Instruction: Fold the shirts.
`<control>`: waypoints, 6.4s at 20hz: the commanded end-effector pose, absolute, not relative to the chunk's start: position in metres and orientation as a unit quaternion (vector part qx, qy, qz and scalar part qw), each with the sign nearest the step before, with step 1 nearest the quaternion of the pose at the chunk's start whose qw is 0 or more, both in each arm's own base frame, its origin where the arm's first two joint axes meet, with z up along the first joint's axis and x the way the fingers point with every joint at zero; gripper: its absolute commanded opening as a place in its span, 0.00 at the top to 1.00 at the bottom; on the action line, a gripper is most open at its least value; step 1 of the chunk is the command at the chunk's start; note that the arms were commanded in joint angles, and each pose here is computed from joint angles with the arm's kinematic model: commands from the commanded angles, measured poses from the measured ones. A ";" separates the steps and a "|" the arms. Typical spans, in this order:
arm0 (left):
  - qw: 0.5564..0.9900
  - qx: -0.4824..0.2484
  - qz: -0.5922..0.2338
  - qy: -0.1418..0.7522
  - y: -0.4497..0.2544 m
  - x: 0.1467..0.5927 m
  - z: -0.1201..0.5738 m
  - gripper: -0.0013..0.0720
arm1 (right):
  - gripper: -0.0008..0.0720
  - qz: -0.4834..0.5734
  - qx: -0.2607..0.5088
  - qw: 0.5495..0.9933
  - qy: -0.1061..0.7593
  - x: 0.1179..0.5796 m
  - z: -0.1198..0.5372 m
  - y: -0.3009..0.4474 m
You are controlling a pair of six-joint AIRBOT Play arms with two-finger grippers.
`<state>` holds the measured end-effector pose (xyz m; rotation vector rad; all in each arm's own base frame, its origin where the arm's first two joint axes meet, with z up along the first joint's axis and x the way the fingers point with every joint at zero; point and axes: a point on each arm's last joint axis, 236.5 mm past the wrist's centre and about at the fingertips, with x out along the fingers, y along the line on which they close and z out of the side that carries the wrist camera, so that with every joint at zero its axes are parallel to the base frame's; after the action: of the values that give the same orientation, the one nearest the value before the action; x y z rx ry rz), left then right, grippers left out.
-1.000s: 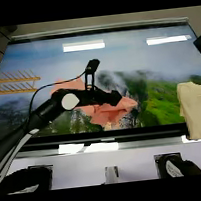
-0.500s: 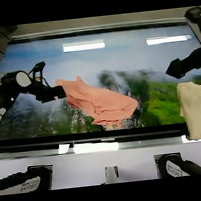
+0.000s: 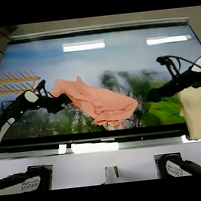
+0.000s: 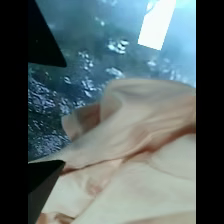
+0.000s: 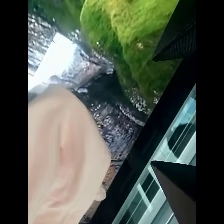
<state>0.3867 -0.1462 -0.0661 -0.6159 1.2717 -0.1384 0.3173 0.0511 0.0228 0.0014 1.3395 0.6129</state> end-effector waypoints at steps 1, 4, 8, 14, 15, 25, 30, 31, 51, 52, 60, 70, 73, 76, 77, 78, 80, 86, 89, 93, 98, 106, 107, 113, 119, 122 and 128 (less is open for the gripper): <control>0.776 -0.310 -0.051 0.548 -0.147 0.409 -0.073 0.00 | 0.06 0.301 0.041 0.720 0.624 0.297 -0.011 0.069; 0.763 -0.301 -0.053 0.569 -0.152 0.408 -0.091 0.16 | 0.07 0.287 0.069 0.726 0.621 0.294 -0.034 0.075; 0.776 -0.304 -0.047 0.551 -0.149 0.421 -0.090 0.39 | 0.07 0.274 0.103 0.731 0.616 0.291 -0.052 0.082; 0.782 -0.307 -0.042 0.540 -0.147 0.427 -0.091 0.93 | 0.07 0.249 0.155 0.745 0.599 0.297 -0.070 0.091; 0.783 -0.307 -0.043 0.540 -0.147 0.428 -0.090 0.93 | 0.07 0.250 0.165 0.742 0.600 0.298 -0.073 0.095; 0.815 -0.252 -0.106 0.511 -0.160 0.423 -0.046 0.93 | 0.68 0.213 0.141 0.766 0.590 0.323 -0.105 0.146; 0.856 -0.213 -0.156 0.445 -0.158 0.421 0.026 0.94 | 0.96 0.299 0.016 0.764 0.572 0.328 -0.063 0.144; 0.874 -0.201 -0.165 0.411 -0.151 0.422 0.056 0.93 | 0.96 0.306 -0.034 0.775 0.552 0.339 -0.036 0.135; 0.936 -0.175 -0.176 0.248 -0.099 0.293 0.231 0.94 | 0.95 0.154 -0.205 0.796 0.548 0.246 0.126 0.023; 0.922 -0.196 -0.183 0.280 -0.109 0.292 0.202 0.93 | 0.95 0.167 -0.190 0.785 0.565 0.245 0.089 0.030; 0.869 -0.263 -0.256 0.333 -0.183 0.271 0.117 0.93 | 0.95 0.079 0.009 0.855 0.513 0.318 -0.027 0.057; 0.889 -0.258 -0.236 0.297 -0.171 0.287 0.126 0.93 | 0.15 0.204 -0.043 0.820 0.533 0.317 0.022 0.073; 0.889 -0.258 -0.236 0.297 -0.171 0.287 0.126 0.93 | 0.15 0.234 0.035 0.752 0.615 0.261 -0.005 0.043; 0.889 -0.258 -0.236 0.297 -0.171 0.287 0.126 0.93 | 0.04 0.251 0.153 0.663 0.689 0.186 -0.039 0.046; 0.889 -0.258 -0.236 0.297 -0.171 0.287 0.126 0.93 | 0.04 0.258 0.176 0.641 0.701 0.168 -0.052 0.057; 0.889 -0.258 -0.236 0.297 -0.171 0.287 0.126 0.93 | 0.04 0.262 0.196 0.626 0.708 0.155 -0.065 0.070; 0.889 -0.258 -0.236 0.297 -0.171 0.287 0.126 0.93 | 0.04 0.262 0.232 0.625 0.698 0.149 -0.085 0.099; 0.885 -0.256 -0.240 0.308 -0.173 0.283 0.123 0.93 | 0.05 0.205 0.256 0.677 0.658 0.186 -0.105 0.136; 0.882 -0.254 -0.241 0.314 -0.174 0.281 0.120 0.93 | 0.06 0.187 0.271 0.696 0.638 0.201 -0.105 0.152; 0.883 -0.254 -0.241 0.314 -0.174 0.281 0.120 0.93 | 0.39 0.179 0.284 0.718 0.609 0.218 -0.102 0.167; 0.893 -0.229 -0.238 0.304 -0.169 0.283 0.125 0.93 | 0.96 0.294 0.160 0.779 0.531 0.256 -0.050 0.178; 0.973 -0.209 -0.089 0.027 -0.035 0.302 0.376 0.93 | 0.96 0.000 -0.167 0.978 0.124 0.346 0.359 0.008; 0.974 -0.213 -0.074 -0.015 -0.023 0.289 0.413 0.93 | 0.96 -0.036 -0.170 0.981 0.088 0.329 0.401 -0.009; 0.987 -0.137 -0.065 -0.055 -0.025 0.243 0.470 0.93 | 0.96 -0.061 -0.186 0.971 0.137 0.286 0.415 -0.031; 0.990 -0.107 -0.057 -0.068 -0.021 0.240 0.477 0.93 | 0.96 -0.056 -0.197 0.955 0.217 0.280 0.379 -0.035; 0.991 -0.112 -0.058 -0.040 -0.021 0.252 0.461 0.94 | 0.96 -0.047 -0.196 0.939 0.278 0.280 0.350 -0.034; 0.967 -0.171 -0.080 0.172 -0.033 0.317 0.290 0.93 | 0.95 0.020 -0.230 0.838 0.494 0.336 0.158 -0.013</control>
<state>0.2985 -0.0217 0.3605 -0.2884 0.1867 -0.1295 0.3167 -0.0236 0.2392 -0.4700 0.8852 -0.0180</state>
